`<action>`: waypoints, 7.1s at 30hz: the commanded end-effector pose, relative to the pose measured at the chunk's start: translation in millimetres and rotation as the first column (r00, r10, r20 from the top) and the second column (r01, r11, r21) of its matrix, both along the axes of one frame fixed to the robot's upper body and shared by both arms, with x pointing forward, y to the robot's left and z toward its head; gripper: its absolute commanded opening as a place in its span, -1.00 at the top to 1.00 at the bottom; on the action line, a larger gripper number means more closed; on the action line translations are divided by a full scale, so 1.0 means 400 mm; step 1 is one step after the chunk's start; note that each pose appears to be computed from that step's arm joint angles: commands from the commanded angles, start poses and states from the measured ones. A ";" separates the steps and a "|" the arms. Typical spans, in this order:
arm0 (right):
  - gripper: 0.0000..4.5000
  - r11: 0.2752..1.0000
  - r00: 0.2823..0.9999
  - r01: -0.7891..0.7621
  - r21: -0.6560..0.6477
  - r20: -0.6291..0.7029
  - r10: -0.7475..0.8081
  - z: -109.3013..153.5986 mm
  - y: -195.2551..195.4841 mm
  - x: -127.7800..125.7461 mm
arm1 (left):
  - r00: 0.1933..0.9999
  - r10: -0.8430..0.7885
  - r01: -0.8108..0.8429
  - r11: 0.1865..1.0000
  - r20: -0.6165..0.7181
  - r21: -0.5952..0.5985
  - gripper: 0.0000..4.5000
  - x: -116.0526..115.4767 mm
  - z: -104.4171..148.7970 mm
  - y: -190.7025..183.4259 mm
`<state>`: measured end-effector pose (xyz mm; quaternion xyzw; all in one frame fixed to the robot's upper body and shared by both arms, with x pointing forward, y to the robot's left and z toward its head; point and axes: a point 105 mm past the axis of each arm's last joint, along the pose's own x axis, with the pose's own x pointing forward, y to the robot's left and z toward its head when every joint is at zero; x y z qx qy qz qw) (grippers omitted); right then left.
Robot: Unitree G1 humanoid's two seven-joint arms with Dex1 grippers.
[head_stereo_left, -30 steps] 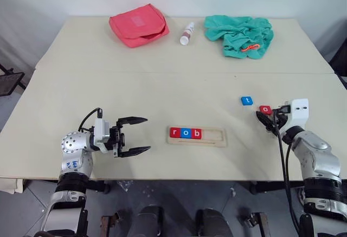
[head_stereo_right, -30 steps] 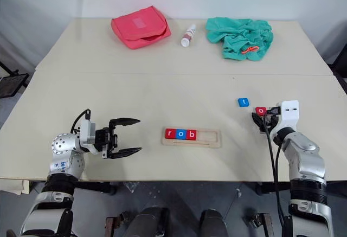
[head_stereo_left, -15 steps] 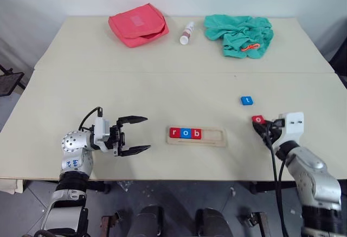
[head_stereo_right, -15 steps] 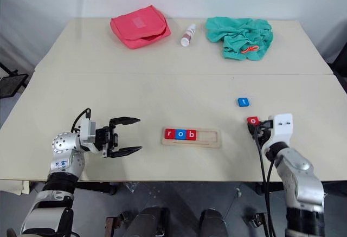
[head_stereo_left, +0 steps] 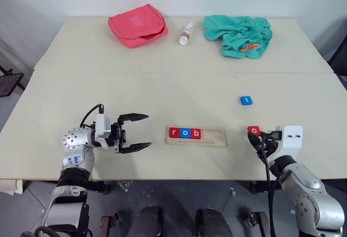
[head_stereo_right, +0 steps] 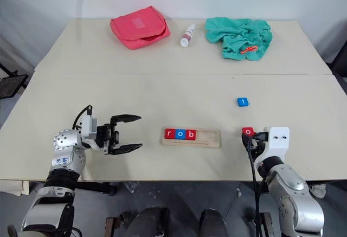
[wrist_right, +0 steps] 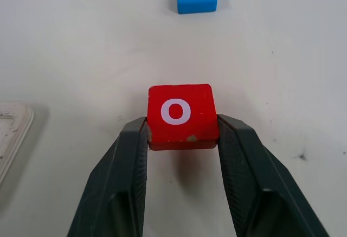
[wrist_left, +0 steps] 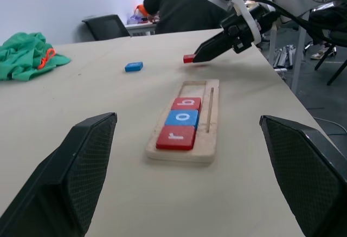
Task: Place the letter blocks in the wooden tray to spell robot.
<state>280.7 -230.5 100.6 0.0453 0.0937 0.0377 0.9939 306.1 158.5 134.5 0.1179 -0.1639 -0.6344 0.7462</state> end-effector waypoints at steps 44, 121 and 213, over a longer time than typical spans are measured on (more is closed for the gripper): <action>0.05 0.385 0.592 -0.800 -0.460 -0.502 0.631 0.083 -0.060 0.109 | 0.999 0.027 -0.026 0.999 0.033 -0.023 -1.00 -0.077 -0.022 0.007; 0.98 0.260 0.410 -0.882 -0.394 -0.365 0.836 0.104 0.297 0.104 | 0.998 0.033 -0.032 0.999 0.046 -0.030 -1.00 -0.055 -0.018 0.000; 0.02 0.974 0.987 -0.160 -0.158 -0.006 0.161 0.064 -0.052 0.337 | 0.999 0.011 -0.012 1.000 0.038 0.011 -1.00 -0.048 -0.008 0.032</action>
